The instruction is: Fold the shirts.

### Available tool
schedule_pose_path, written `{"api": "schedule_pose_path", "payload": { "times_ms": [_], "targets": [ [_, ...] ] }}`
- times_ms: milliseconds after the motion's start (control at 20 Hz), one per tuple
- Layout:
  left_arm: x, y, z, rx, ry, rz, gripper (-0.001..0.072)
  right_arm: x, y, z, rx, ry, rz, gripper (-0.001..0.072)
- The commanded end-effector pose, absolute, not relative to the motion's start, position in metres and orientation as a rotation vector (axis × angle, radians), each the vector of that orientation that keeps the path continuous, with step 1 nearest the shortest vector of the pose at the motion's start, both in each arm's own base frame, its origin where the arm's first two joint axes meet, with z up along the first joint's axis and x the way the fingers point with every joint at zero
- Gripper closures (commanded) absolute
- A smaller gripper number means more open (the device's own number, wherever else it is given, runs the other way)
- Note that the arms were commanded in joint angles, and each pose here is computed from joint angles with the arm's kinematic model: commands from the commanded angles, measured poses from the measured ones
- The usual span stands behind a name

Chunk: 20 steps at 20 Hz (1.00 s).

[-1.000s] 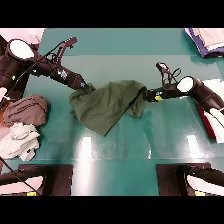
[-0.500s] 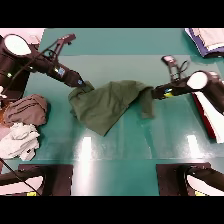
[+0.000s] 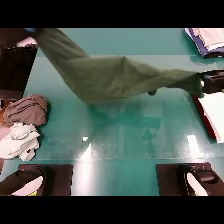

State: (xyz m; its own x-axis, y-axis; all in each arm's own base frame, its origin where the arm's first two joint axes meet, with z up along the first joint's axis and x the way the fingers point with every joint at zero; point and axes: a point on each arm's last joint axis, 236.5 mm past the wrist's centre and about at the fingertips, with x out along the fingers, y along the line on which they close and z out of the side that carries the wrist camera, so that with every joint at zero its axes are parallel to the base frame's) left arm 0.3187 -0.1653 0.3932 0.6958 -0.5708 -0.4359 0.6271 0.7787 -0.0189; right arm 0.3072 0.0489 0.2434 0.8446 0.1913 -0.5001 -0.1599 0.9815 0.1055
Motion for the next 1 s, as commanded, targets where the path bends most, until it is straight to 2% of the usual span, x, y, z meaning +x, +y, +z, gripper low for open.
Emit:
{"api": "schedule_pose_path", "payload": {
  "times_ms": [0, 100, 200, 400, 500, 700, 950],
  "targets": [
    [0.263, -0.151, 0.466, 0.128, 0.211, -0.635, 0.0680, 0.273, 0.044, 0.282, 0.075, 0.405, 0.171, 0.0698],
    [0.250, -0.148, 0.474, 0.111, 0.190, -0.630, 0.0680, 0.266, 0.044, 0.282, 0.090, 0.410, 0.169, 0.0698],
    [0.256, -0.147, 0.451, 0.130, 0.275, -0.626, 0.0680, 0.270, 0.046, 0.260, 0.105, 0.504, 0.170, 0.0699],
    [0.307, -0.141, 0.355, 0.119, 0.525, -0.569, 0.0680, 0.288, 0.049, 0.179, 0.115, 0.846, 0.169, 0.0698],
    [0.338, -0.140, 0.293, 0.106, 0.648, -0.535, 0.0680, 0.307, 0.049, 0.150, 0.123, 0.939, 0.162, 0.0698],
    [0.407, -0.147, 0.209, 0.059, 0.731, -0.488, 0.0680, 0.367, 0.046, 0.111, 0.146, 0.945, 0.132, 0.0697],
    [0.474, -0.152, 0.186, 0.016, 0.654, -0.434, 0.0680, 0.418, 0.041, 0.085, 0.222, 0.889, 0.068, 0.0696]
  ]
}}
